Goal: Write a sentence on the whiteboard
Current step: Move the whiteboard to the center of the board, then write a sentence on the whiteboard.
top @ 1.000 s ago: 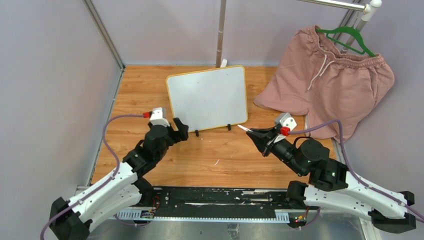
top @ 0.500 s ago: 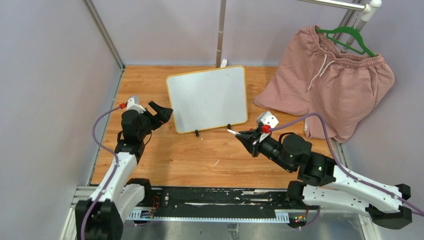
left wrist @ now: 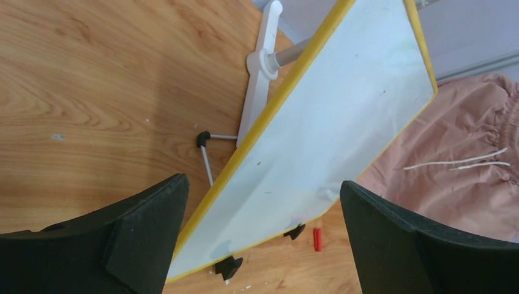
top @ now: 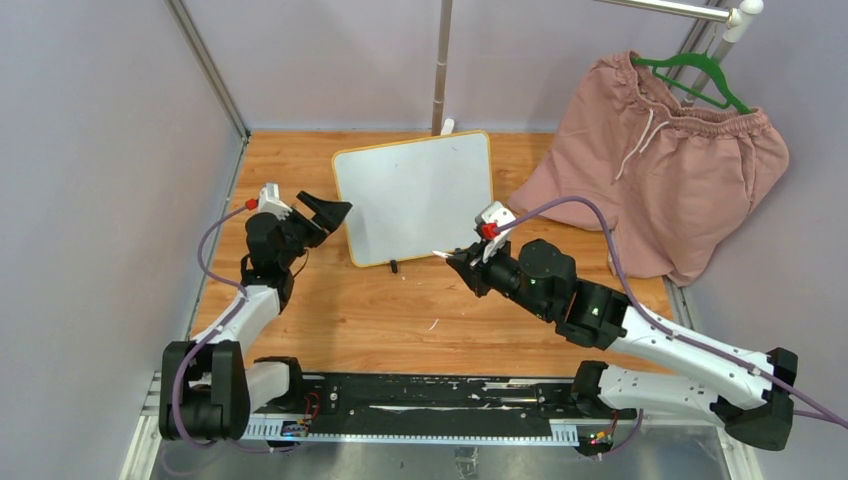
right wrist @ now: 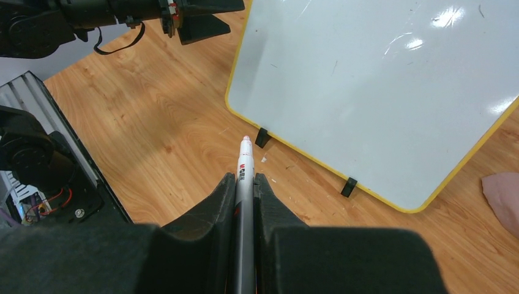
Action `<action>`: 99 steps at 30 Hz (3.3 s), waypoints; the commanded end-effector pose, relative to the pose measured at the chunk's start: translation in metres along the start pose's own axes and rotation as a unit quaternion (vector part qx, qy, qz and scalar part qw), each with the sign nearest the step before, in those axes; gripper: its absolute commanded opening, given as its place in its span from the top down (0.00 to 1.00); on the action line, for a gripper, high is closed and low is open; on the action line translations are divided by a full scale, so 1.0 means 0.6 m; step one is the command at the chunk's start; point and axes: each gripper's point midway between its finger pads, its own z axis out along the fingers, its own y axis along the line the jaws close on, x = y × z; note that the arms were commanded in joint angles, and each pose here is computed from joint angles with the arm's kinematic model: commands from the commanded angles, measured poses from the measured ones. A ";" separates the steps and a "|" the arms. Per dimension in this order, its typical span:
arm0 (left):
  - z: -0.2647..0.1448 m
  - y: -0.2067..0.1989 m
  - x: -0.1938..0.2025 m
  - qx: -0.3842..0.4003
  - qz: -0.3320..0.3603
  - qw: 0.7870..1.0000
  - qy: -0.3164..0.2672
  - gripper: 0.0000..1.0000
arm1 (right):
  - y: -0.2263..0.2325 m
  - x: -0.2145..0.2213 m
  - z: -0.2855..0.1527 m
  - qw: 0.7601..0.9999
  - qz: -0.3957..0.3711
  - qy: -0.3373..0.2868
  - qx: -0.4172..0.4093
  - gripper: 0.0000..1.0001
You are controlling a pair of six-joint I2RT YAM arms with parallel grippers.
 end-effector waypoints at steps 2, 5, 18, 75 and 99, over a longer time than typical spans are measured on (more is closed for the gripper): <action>0.015 -0.037 -0.027 0.040 0.036 0.999 0.006 0.02 | 0.001 -0.049 0.029 0.998 0.035 -0.046 -0.011 1.00; 0.021 -0.033 -0.018 0.066 0.006 0.998 0.018 0.05 | -0.005 -0.048 0.043 0.998 0.043 -0.051 -0.006 1.00; 0.005 -0.014 -0.006 0.103 -0.052 0.993 0.023 0.15 | -0.046 -0.006 0.031 0.998 0.002 -0.035 0.046 1.00; 0.031 0.022 0.031 0.073 0.011 0.996 0.043 0.36 | -0.024 0.014 0.108 1.000 0.011 -0.019 0.011 1.00; 0.035 0.028 0.032 0.075 -0.006 0.997 0.032 0.44 | -0.007 -0.043 0.260 0.999 -0.007 -0.022 0.025 1.00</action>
